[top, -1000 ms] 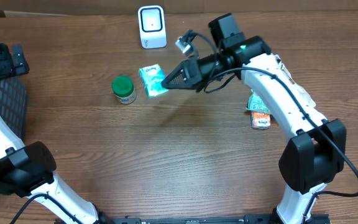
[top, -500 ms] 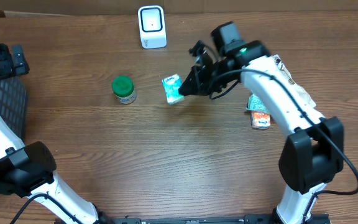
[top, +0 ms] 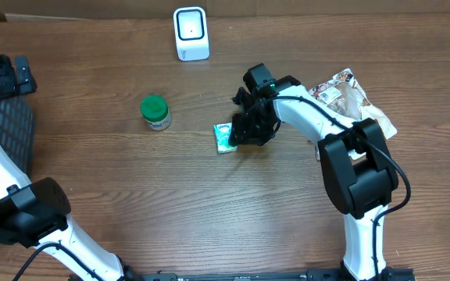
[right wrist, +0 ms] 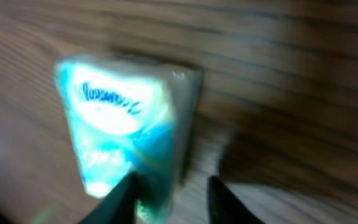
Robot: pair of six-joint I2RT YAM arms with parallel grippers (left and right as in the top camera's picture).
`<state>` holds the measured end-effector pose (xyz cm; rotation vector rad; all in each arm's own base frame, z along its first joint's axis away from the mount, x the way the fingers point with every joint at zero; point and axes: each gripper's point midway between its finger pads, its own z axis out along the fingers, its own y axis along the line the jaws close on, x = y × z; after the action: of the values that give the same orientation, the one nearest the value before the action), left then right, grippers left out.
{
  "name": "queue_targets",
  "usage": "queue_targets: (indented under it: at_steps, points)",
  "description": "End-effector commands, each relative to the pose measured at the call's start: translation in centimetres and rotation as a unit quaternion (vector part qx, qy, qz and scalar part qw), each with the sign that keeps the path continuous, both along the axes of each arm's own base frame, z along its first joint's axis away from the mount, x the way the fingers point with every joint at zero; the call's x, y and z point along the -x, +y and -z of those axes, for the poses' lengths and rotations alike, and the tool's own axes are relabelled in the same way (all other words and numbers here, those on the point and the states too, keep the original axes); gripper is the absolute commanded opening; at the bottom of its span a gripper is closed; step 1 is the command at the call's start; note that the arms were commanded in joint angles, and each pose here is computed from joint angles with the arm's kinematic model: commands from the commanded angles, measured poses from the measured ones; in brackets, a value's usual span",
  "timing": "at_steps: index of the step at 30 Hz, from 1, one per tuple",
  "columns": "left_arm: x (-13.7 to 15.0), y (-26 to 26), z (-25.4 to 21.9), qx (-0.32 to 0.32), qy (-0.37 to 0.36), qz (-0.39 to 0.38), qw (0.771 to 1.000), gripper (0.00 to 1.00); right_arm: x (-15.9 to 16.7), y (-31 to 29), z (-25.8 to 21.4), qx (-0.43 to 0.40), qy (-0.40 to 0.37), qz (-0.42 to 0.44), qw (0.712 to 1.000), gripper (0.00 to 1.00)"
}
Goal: Scan the item barcode
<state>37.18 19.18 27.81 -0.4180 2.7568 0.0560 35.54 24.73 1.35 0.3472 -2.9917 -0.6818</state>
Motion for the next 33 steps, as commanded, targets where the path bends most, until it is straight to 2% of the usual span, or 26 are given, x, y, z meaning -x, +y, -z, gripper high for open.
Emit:
queue_targets:
  at_steps: [1,5,8,19,33]
  points:
    - [0.3,0.1,-1.5,-0.015,-0.019,0.007,1.000,1.00,-2.0,-1.4,-1.8,0.012,-0.018,0.031,0.999,0.44]
    - [0.3,0.1,-1.5,-0.015,-0.019,0.007,1.000,1.00,-1.3,-2.4,-2.7,0.011,0.061,0.134,0.989,0.44]
    - [0.3,0.1,-1.5,-0.015,-0.019,0.007,1.000,1.00,-0.6,-1.4,-3.2,-0.023,0.106,0.161,0.981,0.44]
    - [0.3,0.1,-1.5,-0.015,-0.019,0.007,1.000,1.00,0.5,0.4,-1.8,0.008,0.093,0.158,0.983,0.43]
    - [0.3,0.1,-1.5,-0.015,-0.019,0.007,1.000,1.00,1.0,0.6,0.7,-0.001,0.091,0.171,0.981,0.34]
